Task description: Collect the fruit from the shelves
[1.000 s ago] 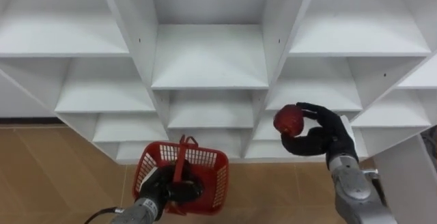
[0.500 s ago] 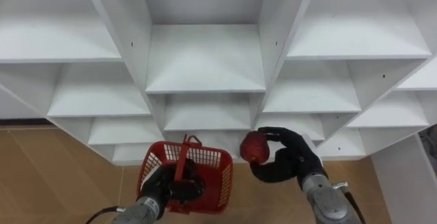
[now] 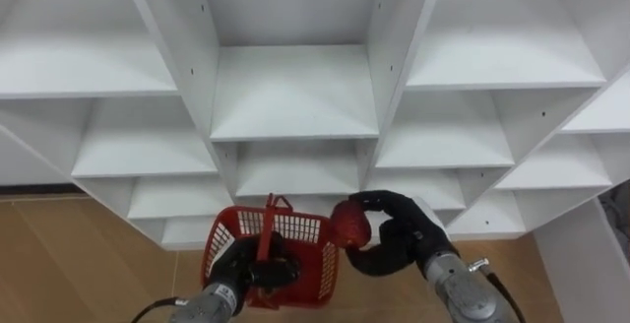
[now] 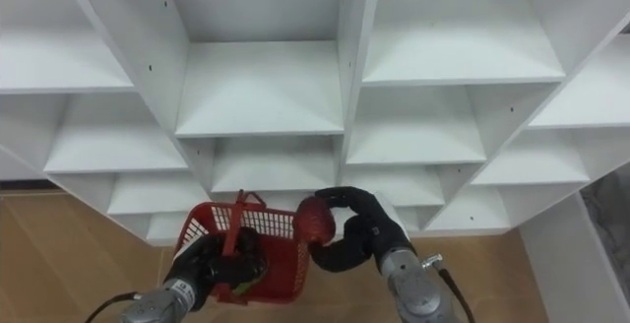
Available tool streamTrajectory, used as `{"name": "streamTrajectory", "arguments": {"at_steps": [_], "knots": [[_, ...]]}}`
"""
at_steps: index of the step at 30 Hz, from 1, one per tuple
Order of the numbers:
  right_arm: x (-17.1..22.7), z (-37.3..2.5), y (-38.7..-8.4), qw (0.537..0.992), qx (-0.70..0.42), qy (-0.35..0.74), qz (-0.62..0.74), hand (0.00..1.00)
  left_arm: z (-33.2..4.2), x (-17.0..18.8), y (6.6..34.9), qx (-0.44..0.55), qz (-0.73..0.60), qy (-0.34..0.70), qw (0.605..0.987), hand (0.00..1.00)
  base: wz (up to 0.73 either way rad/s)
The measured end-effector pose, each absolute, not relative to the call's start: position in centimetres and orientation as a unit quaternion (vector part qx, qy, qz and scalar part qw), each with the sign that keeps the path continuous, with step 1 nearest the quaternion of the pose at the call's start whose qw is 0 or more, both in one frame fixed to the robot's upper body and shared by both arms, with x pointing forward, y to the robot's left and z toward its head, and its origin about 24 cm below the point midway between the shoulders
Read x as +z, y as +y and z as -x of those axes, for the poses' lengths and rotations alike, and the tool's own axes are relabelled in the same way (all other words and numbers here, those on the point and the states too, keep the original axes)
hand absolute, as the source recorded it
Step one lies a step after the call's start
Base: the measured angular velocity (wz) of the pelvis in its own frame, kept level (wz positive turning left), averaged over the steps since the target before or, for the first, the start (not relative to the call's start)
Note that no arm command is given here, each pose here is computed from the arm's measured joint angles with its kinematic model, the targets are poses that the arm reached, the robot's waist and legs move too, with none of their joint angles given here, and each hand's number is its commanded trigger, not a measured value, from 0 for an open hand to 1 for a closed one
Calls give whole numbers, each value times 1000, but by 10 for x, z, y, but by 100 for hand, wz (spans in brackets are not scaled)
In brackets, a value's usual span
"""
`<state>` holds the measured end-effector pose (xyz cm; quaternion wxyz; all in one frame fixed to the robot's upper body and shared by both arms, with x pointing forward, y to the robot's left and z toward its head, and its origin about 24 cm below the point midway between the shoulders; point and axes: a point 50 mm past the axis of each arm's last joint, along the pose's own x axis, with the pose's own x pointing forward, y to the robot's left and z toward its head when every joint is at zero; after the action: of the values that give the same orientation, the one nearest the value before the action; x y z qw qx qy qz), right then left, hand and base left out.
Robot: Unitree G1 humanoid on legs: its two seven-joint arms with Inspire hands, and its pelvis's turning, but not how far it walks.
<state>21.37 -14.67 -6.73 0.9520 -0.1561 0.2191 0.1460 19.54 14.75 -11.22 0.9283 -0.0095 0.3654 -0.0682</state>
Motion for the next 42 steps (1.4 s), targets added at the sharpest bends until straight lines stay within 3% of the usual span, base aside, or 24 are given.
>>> {"name": "streamTrajectory", "arguments": {"at_steps": [20,42], "knots": [[-66,-211,-128,926,239,210,201,100,-200,-108,142,-95,11,351,931,100,0],[-68,-212,-126,922,244,210,216,100,-203,-104,143,-98,5,340,935,100,3]]}}
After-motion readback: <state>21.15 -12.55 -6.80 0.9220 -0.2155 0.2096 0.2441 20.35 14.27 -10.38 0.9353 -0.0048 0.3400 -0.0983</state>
